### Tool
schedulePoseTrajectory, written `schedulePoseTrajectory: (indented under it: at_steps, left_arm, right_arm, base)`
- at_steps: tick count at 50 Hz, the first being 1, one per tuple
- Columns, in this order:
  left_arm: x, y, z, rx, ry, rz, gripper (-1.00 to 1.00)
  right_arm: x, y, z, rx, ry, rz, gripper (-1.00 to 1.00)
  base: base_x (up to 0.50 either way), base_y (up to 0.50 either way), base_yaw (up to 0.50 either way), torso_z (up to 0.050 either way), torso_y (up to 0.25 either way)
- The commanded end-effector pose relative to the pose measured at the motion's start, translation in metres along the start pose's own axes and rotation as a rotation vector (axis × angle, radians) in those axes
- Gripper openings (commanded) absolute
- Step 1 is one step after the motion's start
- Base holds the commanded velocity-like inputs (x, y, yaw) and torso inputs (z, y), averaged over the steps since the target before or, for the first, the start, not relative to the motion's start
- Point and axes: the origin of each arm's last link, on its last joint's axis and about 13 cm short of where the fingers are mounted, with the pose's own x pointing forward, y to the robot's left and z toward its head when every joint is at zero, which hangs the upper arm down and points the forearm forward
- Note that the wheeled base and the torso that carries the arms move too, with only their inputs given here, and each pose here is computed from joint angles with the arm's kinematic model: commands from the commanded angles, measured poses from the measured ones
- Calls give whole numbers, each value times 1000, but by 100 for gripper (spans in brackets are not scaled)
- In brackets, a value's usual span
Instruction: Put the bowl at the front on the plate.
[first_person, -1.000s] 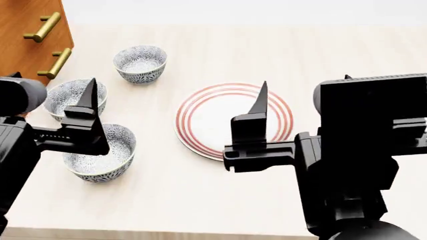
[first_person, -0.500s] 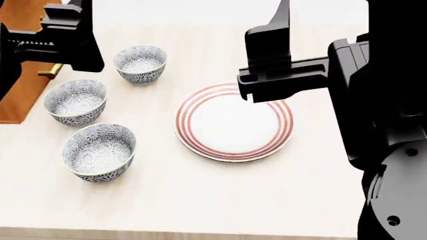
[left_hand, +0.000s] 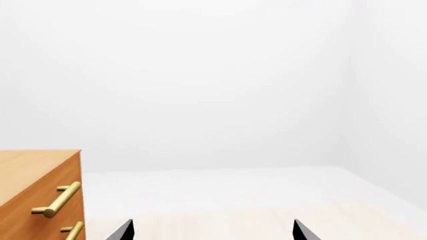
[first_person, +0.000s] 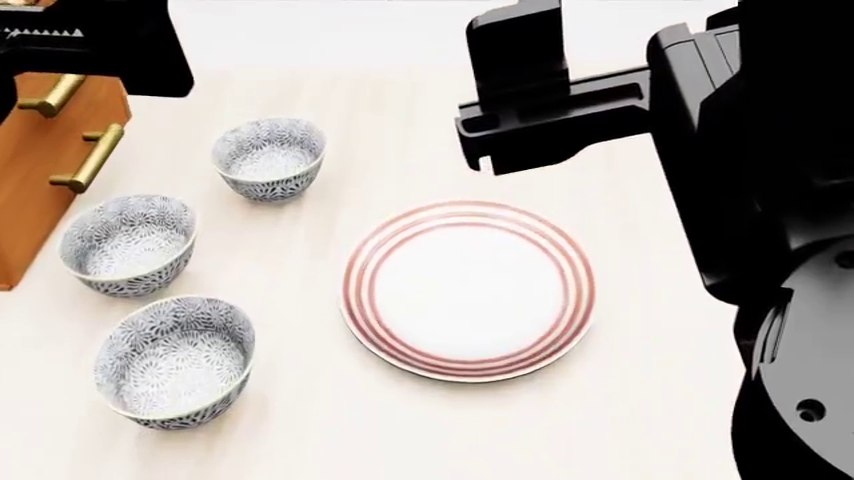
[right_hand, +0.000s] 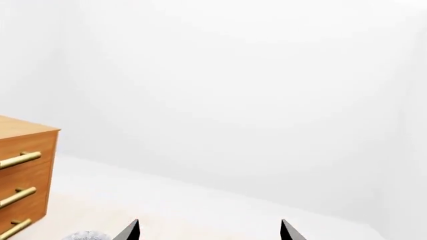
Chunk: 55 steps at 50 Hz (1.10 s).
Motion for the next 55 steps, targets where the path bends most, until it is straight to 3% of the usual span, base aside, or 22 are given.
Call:
schedulePoseTrajectory:
  at_steps: [1,55]
  left_arm:
    - [-1,1,1,-6,1,7,100]
    - [0,4,-10,3,18,19,100]
  right_arm:
    - [1,1,2,-8,-7,14,100]
    - [-1,1,-1,7,2,12,100]
  base:
    - [352,0,0,0,0]
    - [134,0,0,0,0]
